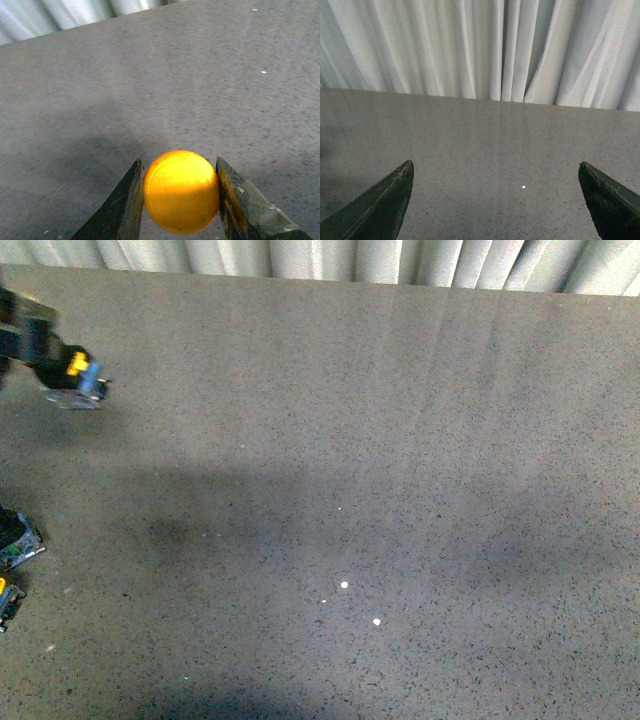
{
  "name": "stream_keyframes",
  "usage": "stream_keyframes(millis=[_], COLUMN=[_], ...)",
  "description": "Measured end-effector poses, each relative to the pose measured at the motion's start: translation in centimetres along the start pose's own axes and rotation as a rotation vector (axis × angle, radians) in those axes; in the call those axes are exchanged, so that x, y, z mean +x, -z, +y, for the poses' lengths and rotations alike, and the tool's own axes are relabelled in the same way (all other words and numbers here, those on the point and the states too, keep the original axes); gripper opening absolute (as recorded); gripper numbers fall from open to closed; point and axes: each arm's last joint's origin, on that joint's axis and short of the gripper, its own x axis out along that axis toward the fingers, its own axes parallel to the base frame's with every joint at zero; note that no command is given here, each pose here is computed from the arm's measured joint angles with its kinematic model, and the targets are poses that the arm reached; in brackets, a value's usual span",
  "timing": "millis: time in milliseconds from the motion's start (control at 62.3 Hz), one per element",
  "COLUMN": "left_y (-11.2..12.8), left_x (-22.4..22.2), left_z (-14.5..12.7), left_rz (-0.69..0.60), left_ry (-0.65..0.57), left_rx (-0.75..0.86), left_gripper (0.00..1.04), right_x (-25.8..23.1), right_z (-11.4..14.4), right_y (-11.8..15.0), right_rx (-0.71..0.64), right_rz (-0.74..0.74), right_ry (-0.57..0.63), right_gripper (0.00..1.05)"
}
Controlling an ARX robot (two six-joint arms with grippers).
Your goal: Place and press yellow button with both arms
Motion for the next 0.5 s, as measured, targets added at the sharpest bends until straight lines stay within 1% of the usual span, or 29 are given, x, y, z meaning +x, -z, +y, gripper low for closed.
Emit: stream_keyframes(millis=[112,241,305,497], left_y=[0.7,1.8,2.4,3.9], left_x=[1.1,1.9,2.2,3.2], left_z=[-3.6,-6.5,-7.7,-9.6], left_rz=[0.013,0.029,0.04,0.073], left_ry=[0.063,0.111,0.127,0.153], left_rx=[0.051,0.101,0.124,0.161], left_gripper=[0.33,0.33,0.33,0.33], right_x=[0.0,0.0,0.0,0.0], right_z=[0.0,0.0,0.0,0.0], right_y=[0.0,0.0,0.0,0.0], right_rx=[0.0,0.0,0.0,0.0], right_rz=[0.0,0.0,0.0,0.0], right_ry=[0.0,0.0,0.0,0.0], right_gripper=[0.96,0.96,0.96,0.96])
